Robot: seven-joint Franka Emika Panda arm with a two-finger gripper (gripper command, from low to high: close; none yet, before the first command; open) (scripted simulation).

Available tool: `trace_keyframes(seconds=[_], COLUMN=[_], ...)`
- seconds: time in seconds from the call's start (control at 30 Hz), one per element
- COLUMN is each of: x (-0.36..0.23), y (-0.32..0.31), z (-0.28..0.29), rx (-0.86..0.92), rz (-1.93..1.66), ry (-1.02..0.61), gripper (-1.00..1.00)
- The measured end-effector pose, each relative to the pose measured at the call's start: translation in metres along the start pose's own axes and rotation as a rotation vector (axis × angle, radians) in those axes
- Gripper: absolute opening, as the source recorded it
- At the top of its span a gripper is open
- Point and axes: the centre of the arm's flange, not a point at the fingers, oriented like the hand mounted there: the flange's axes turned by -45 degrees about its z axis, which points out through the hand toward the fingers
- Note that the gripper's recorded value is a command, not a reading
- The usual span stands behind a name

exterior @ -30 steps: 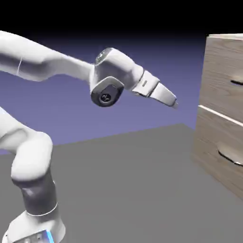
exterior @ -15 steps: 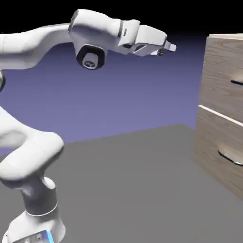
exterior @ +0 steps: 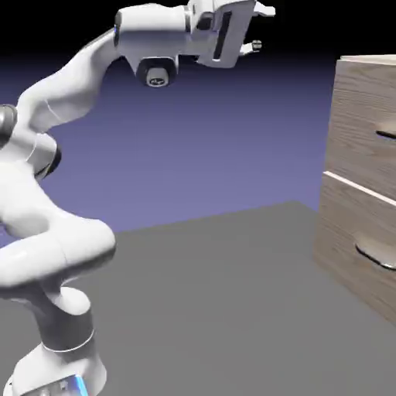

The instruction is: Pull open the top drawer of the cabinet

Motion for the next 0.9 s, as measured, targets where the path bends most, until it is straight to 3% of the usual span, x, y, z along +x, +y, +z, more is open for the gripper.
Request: trace_keyframes(seconds=[0.4, 0.6, 0.83, 0.9], x=[-0.018, -0.08, -0.193, -0.192], y=[-0.088, -0.128, -0.158, -0.159], z=[0.128, 0.208, 0.289, 0.297], rx=[0.032, 0.075, 0.123, 0.123], rz=[-0.434, -0.621, -0.781, -0.782], ry=[0.12, 0.161, 0.196, 0.196], gripper=[0.0, 0.0, 0.0, 0.0])
